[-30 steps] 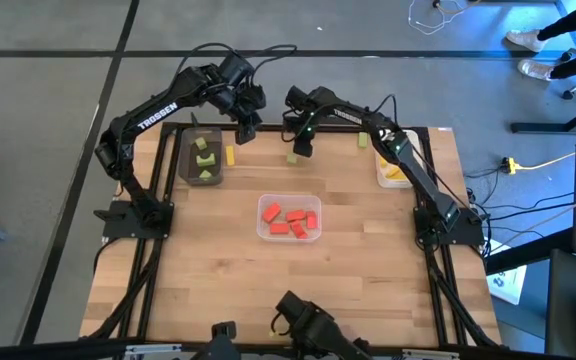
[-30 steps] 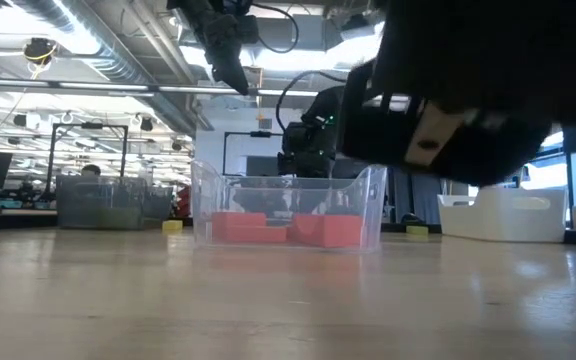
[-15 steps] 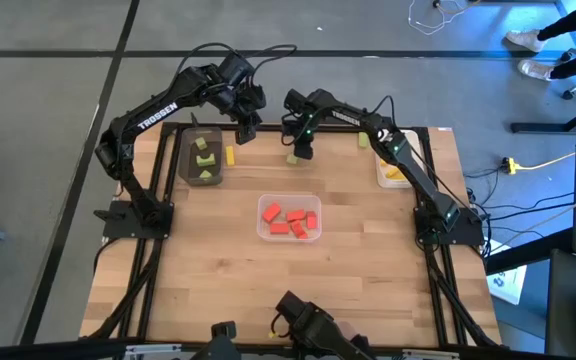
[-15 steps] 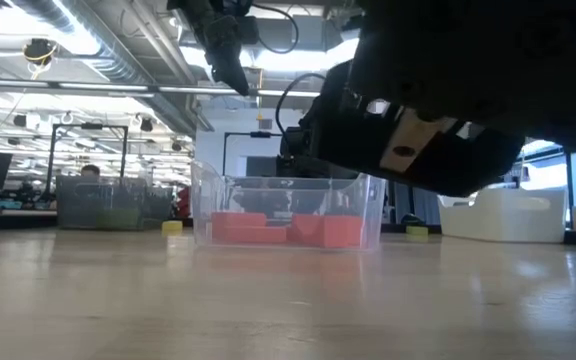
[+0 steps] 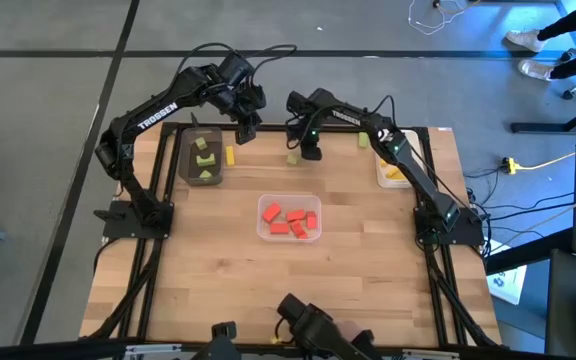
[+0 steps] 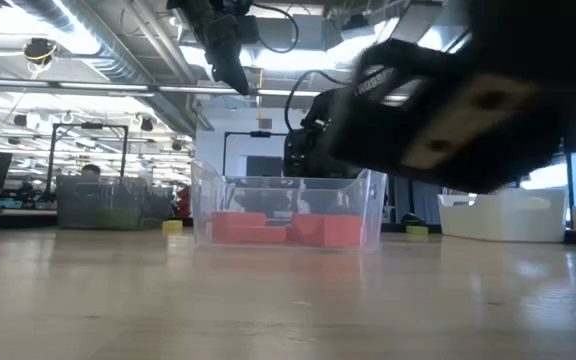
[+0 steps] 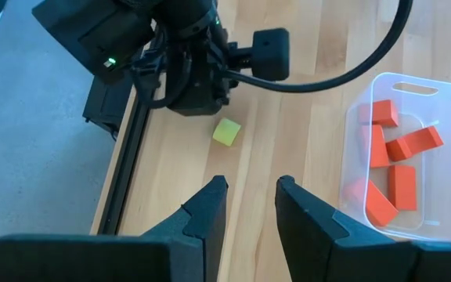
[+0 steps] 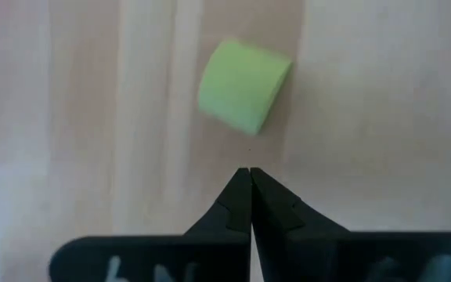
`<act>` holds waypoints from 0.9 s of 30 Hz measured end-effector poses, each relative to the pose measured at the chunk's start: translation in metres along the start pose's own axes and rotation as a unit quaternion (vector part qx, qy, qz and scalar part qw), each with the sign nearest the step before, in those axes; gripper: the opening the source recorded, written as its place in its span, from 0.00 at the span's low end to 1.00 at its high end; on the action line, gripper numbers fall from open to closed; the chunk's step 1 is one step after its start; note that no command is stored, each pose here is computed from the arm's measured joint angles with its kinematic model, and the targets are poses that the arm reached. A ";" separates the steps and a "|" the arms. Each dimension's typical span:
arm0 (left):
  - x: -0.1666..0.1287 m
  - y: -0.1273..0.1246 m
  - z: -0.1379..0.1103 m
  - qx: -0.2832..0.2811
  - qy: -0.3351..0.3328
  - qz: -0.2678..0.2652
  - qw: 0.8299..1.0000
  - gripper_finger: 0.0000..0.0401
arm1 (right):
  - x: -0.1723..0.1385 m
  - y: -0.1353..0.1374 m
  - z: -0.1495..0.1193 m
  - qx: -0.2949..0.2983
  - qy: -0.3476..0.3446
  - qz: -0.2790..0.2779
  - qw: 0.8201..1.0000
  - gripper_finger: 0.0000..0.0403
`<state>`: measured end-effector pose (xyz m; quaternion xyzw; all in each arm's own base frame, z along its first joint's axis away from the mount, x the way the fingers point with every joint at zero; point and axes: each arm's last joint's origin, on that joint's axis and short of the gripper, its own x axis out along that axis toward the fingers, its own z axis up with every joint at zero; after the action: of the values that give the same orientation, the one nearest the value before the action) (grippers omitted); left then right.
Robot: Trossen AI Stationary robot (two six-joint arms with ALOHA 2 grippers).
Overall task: Sort & place blocks by color
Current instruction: Put the green block into the black bin
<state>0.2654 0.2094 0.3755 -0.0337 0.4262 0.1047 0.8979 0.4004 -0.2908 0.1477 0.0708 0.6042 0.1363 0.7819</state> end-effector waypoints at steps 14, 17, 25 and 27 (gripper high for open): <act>0.000 0.002 -0.001 -0.003 0.016 0.036 0.999 0.25 | 0.000 -0.003 0.016 -0.059 -0.066 -0.025 0.996 0.00; 0.003 0.004 -0.003 -0.012 0.030 0.050 0.998 0.25 | -0.008 0.002 0.013 -0.045 -0.030 -0.021 0.998 0.00; 0.014 0.010 -0.018 -0.013 0.065 0.042 0.997 0.25 | -0.060 0.034 0.009 -0.015 -0.035 0.008 0.999 0.00; 0.018 0.010 -0.021 0.006 0.073 0.038 0.997 0.25 | -0.077 0.043 0.008 -0.014 -0.048 0.008 0.999 0.00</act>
<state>0.2583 0.2185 0.3480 -0.0203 0.4922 0.1332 0.8600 0.3847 -0.2721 0.2335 0.0715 0.5637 0.1477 0.8095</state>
